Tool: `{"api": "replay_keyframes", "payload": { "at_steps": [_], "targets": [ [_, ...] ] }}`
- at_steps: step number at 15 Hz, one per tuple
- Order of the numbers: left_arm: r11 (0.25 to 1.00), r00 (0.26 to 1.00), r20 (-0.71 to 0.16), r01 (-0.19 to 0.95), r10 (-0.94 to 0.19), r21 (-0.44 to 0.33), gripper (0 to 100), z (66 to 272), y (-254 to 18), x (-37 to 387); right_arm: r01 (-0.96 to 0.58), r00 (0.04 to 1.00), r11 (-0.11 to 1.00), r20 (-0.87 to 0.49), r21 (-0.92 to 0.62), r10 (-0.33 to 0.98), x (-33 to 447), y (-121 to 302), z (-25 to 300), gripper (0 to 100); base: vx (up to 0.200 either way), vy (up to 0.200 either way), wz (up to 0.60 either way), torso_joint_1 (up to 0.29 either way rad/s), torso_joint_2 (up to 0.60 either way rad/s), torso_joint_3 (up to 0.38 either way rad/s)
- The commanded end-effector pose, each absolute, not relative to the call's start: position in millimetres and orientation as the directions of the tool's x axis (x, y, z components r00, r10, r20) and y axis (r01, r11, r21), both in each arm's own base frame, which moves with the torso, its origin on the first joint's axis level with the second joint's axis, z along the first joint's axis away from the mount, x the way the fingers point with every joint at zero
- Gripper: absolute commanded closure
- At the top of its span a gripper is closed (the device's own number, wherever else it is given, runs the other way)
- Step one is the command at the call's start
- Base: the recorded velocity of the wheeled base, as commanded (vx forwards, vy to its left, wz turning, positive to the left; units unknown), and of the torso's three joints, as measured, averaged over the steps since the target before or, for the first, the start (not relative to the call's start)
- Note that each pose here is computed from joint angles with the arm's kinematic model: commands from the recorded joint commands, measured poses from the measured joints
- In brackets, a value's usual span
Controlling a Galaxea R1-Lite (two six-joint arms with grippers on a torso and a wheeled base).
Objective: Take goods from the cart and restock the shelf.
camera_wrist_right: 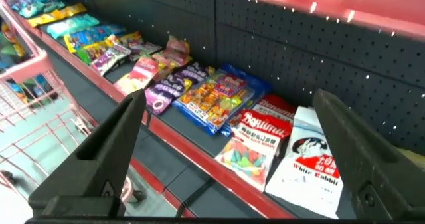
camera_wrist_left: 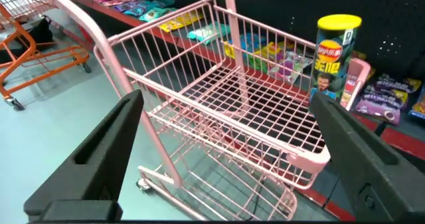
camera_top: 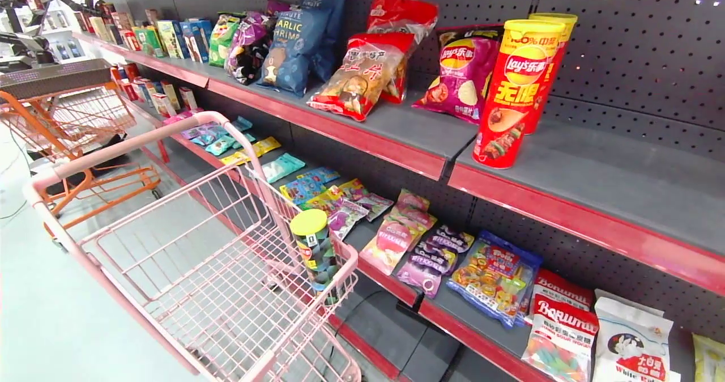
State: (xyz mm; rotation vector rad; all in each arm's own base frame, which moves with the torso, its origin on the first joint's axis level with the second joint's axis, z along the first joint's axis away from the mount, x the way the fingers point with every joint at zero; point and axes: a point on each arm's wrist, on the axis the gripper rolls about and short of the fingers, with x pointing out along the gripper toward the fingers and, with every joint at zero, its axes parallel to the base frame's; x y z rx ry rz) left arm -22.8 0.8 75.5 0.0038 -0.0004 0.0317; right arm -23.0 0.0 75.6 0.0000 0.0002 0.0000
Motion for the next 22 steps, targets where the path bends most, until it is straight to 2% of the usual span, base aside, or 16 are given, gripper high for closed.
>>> {"api": "replay_keyframes", "payload": {
  "at_steps": [1,3,4,5,6,7,8,9,10,11,12,13,15,17,22],
  "targets": [
    [1.000,1.000,-0.003,-0.031,0.031,0.006,0,75.5,0.8,-22.6,0.000,1.000,1.000,-0.002,-0.002,0.000,-22.9,0.0,75.6,0,0.000,0.000,0.00,-0.193,0.53,0.359],
    [1.000,1.000,-0.021,0.011,-0.011,0.006,0,76.1,0.0,-21.1,0.003,1.000,1.000,-0.002,-0.006,-0.003,-22.9,-0.1,75.6,0,0.000,0.000,0.00,-0.129,0.39,0.268],
    [0.997,0.997,0.028,0.075,-0.075,0.008,0,91.6,-1.4,-23.9,0.003,1.000,1.000,-0.002,-0.006,-0.003,-22.9,-0.1,75.6,0,0.000,0.000,0.00,-0.061,0.17,0.119],
    [0.993,0.993,0.037,0.114,-0.113,-0.009,0,161.4,-2.0,-15.0,0.003,1.000,1.000,-0.002,-0.006,-0.003,-22.9,-0.1,75.6,0,0.000,0.000,0.00,-0.036,0.10,0.076],
    [0.991,0.994,0.024,0.110,-0.109,-0.070,0,208.2,-2.2,5.8,0.003,1.000,1.000,-0.002,-0.005,-0.003,-22.9,-0.1,75.6,0,0.000,0.000,0.00,-0.012,0.06,0.036],
    [0.973,0.995,0.034,0.095,-0.090,-0.212,0,272.0,-2.3,51.5,0.003,1.000,1.000,-0.002,-0.003,-0.003,-22.9,-0.1,75.6,0,0.000,0.000,0.00,0.000,0.00,0.000],
    [0.975,0.996,-0.043,0.069,-0.080,-0.210,0,281.0,-2.4,95.1,0.002,1.000,1.000,-0.002,-0.003,-0.002,-22.9,0.0,75.6,0,0.000,0.000,0.00,0.000,0.00,0.000],
    [0.987,0.991,-0.096,0.083,-0.096,-0.134,0,271.2,-4.0,129.3,0.003,1.000,1.000,-0.002,-0.003,-0.003,-22.9,-0.1,75.6,0,0.000,0.000,0.00,0.000,0.00,0.000],
    [0.990,0.979,-0.163,0.104,-0.119,-0.098,0,249.8,-5.8,165.4,0.003,1.000,1.000,-0.002,-0.005,-0.003,-22.9,-0.1,75.6,0,0.000,0.000,0.00,0.000,0.00,0.000],
    [0.987,0.972,-0.191,0.123,-0.140,-0.100,0,233.8,-7.2,186.9,0.002,1.000,1.000,-0.002,-0.005,-0.002,-22.9,0.0,75.6,0,0.000,0.000,0.00,0.000,0.00,0.000],
    [0.977,0.948,-0.244,0.182,-0.205,-0.115,0,203.0,-15.2,218.9,0.002,1.000,1.000,-0.002,-0.005,-0.002,-22.9,0.0,75.6,0,0.000,0.000,0.00,0.000,0.00,0.000],
    [0.970,0.934,-0.267,0.212,-0.237,-0.120,0,192.2,-20.4,229.2,0.002,1.000,1.000,-0.002,-0.005,-0.002,-22.9,0.0,75.6,0,0.000,0.000,0.00,0.000,0.00,0.000],
    [0.949,0.887,-0.337,0.293,-0.315,-0.117,0,150.8,-43.8,270.3,0.002,1.000,1.000,-0.002,-0.003,-0.002,-22.9,0.0,75.6,0,0.000,0.000,0.00,0.000,0.00,0.000],
    [0.935,0.865,-0.354,0.334,-0.356,-0.122,0,119.9,-61.6,291.0,0.002,1.000,1.000,-0.002,-0.005,-0.002,-22.9,0.0,75.6,0,0.000,0.000,0.00,0.000,0.00,0.000],
    [0.906,0.800,-0.429,0.400,-0.419,-0.140,0,89.8,-85.6,296.6,0.002,1.000,1.000,-0.002,-0.006,-0.002,-22.9,0.0,75.6,0,0.000,0.000,0.00,0.000,0.00,0.000]
  ]
}}
